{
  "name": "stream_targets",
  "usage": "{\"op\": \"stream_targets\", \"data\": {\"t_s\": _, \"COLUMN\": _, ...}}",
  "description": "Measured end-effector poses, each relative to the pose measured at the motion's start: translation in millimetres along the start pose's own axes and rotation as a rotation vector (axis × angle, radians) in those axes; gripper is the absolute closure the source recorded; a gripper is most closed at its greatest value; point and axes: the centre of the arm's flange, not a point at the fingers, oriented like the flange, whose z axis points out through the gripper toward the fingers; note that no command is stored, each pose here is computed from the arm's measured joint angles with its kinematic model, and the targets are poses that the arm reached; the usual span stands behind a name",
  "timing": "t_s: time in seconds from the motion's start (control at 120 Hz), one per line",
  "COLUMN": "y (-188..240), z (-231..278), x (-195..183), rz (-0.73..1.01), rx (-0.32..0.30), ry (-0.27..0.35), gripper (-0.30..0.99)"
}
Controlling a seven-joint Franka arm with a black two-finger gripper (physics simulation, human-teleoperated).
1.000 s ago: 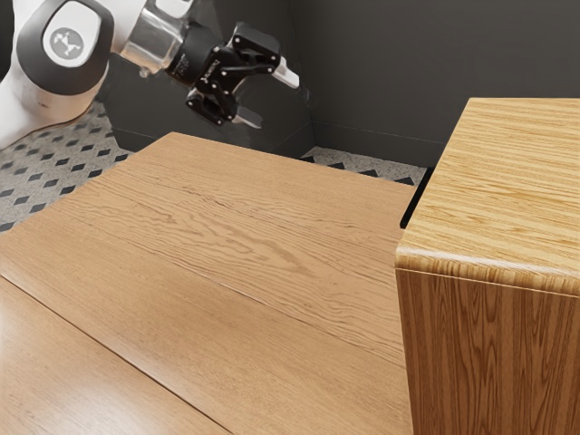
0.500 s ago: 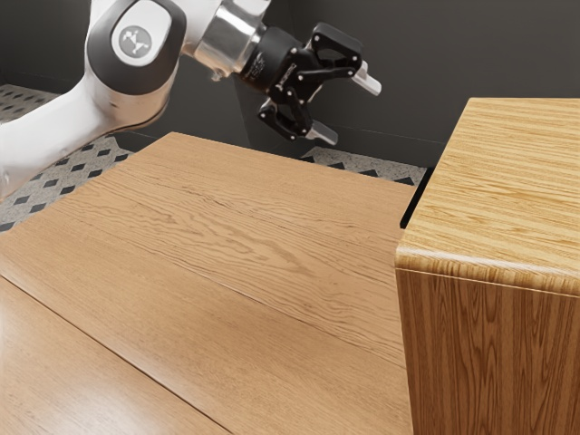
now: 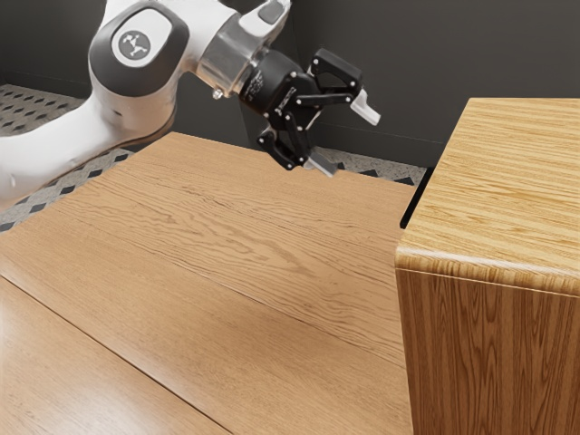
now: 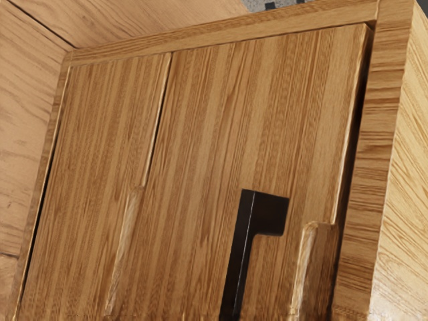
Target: Pull the drawer handle with one arm to open the drawer
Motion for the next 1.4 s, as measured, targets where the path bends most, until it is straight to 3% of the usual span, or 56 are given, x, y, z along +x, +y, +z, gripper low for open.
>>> {"op": "stream_targets", "data": {"t_s": 0.208, "y": -16.9, "z": 14.1, "x": -7.2, "rz": 0.042, "rx": 0.066, "ry": -0.105, "gripper": 0.0}}
{"op": "stream_targets", "data": {"t_s": 0.483, "y": -45.5, "z": 3.3, "x": 1.6, "rz": 0.116, "rx": 0.135, "ry": -0.125, "gripper": 0.0}}
{"op": "stream_targets", "data": {"t_s": 0.783, "y": -37.0, "z": 38.0, "x": 30.7, "rz": 0.14, "rx": 0.115, "ry": -0.046, "gripper": 0.0}}
{"op": "stream_targets", "data": {"t_s": 1.033, "y": -4.6, "z": 50.8, "x": 18.8, "rz": 0.185, "rx": 0.073, "ry": -0.012, "gripper": 0.0}}
{"op": "stream_targets", "data": {"t_s": 1.4, "y": 12.7, "z": 56.7, "x": 5.7, "rz": 0.19, "rx": 0.057, "ry": -0.009, "gripper": 0.0}}
